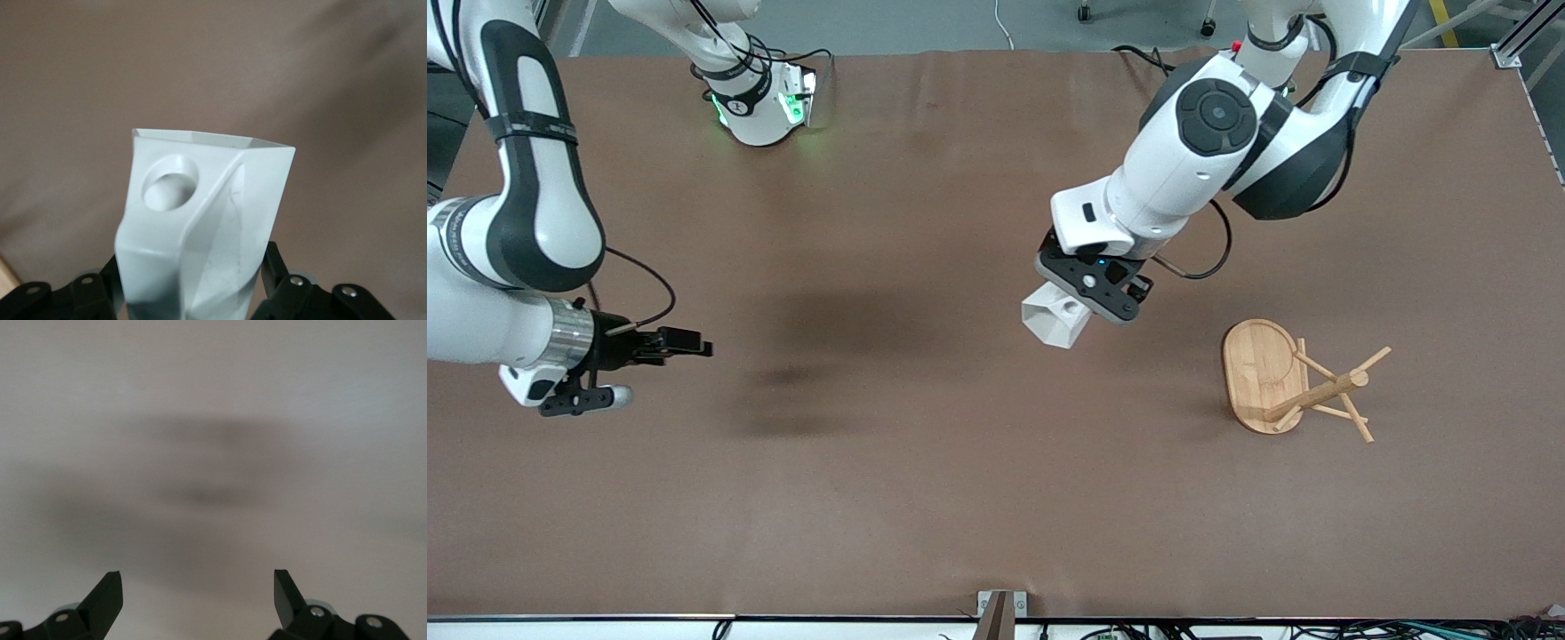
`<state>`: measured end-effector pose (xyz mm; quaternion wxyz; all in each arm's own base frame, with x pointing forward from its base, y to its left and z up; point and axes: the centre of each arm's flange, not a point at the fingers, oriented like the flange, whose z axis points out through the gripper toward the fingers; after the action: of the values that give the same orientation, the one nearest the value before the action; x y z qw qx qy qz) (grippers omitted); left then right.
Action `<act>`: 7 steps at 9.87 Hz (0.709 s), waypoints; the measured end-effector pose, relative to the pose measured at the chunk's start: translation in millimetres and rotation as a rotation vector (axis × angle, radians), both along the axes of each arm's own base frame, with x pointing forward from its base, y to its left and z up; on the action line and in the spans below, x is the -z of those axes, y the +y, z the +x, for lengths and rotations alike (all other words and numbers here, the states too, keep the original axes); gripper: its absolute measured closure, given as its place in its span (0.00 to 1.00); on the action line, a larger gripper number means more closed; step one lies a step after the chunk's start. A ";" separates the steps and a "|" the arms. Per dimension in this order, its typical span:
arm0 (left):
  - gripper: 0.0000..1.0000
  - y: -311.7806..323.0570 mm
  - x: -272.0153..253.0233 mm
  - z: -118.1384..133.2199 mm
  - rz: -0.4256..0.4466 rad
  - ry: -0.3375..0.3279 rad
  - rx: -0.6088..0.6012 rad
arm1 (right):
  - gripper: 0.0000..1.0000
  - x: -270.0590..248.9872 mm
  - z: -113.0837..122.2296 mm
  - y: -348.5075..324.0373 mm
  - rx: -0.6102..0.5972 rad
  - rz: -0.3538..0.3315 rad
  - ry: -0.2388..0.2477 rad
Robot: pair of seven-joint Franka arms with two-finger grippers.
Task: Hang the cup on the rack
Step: 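Carry the cup toward the rack while the right gripper withdraws, then lower the cup with the left gripper, hooking its handle hole onto a peg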
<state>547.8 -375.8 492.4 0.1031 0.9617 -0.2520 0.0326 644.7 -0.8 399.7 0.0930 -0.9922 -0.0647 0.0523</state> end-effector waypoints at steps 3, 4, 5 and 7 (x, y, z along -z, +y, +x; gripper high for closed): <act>0.20 34.4 -7.1 7.2 0.052 0.064 -0.097 | 0.00 -81.1 -1.1 -13.0 -0.023 -0.105 -0.108; 0.20 40.9 -3.7 9.5 0.060 0.077 -0.114 | 0.00 -110.8 -11.1 -15.1 -0.003 -0.147 -0.115; 0.20 49.4 0.8 13.2 0.066 0.088 -0.136 | 0.00 -140.4 -24.2 -10.2 0.074 -0.175 -0.118; 0.20 76.3 10.5 24.4 0.079 0.111 -0.179 | 0.00 -188.4 -51.5 -0.8 0.233 -0.201 -0.124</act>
<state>572.1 -299.5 481.9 0.0758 0.9840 -0.1600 -0.0215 593.2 -1.6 588.1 -0.0055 -0.9986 0.0510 -0.0138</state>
